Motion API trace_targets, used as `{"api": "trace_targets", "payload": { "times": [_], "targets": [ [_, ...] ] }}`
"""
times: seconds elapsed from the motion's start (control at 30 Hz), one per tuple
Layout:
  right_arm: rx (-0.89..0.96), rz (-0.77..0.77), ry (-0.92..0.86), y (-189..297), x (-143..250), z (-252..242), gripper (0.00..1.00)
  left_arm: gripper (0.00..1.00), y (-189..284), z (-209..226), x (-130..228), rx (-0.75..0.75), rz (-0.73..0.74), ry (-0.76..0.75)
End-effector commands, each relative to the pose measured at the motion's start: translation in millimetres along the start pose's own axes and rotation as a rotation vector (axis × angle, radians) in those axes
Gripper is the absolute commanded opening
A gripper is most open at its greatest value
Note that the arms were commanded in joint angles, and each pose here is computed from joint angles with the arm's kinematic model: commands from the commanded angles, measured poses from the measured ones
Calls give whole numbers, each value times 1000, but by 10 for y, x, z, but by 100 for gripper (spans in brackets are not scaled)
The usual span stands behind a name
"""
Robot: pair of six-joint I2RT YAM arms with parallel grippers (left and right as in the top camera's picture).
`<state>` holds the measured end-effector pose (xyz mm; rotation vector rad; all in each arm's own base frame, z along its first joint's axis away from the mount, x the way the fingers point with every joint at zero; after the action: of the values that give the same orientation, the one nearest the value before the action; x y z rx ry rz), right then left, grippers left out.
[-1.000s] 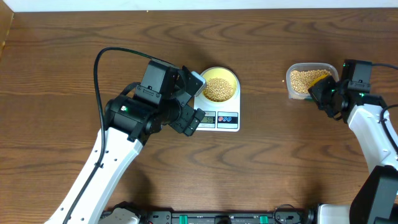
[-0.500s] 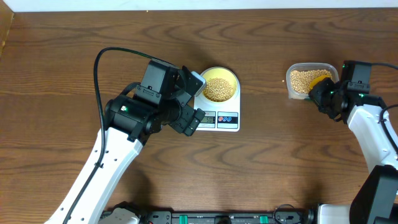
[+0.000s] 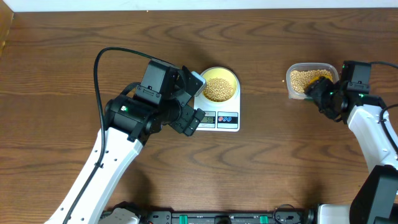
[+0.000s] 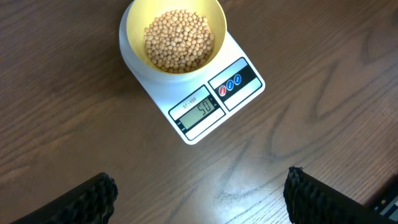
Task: Scoop item into bowl and weigh 50g on scale
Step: 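Lay the scoop down in the tub and open the right gripper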
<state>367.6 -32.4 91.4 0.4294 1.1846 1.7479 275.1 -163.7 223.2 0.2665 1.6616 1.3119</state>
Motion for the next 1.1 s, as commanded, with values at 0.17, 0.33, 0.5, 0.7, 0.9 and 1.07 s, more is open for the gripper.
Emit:
{"api": "trace_targets", "payload": {
  "times": [0.17,0.33,0.5,0.7,0.9,1.07],
  "targets": [
    [-19,-24,68,105,-15,43,99,88,24,-7,10,2,-3,-15],
    [-35,-39,84,170,-31,80,99,88,24,-7,10,2,-3,-15],
    [-45,-49,121,216,-42,103,99,88,24,-8,10,2,-3,-15],
    [-34,-78,176,270,-80,98,99,88,24,-7,10,2,-3,-15],
    [12,-165,288,409,-203,60,99,88,24,-7,10,2,-3,-15],
    [3,-206,403,545,-242,109,99,88,24,-7,10,2,-3,-15]
  ]
}}
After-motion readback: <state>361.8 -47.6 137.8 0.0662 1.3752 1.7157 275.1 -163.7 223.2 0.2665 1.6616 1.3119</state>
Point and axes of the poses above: each gripper's point midway between its finger pads, its own y axis back along the fingers, its own z axis along the line the jaws close on, x = y × z, the point moved 1 cm from there along y, back along the fingers, and after that the axes turned 12 degrees about -y, right-handed, at the moved point
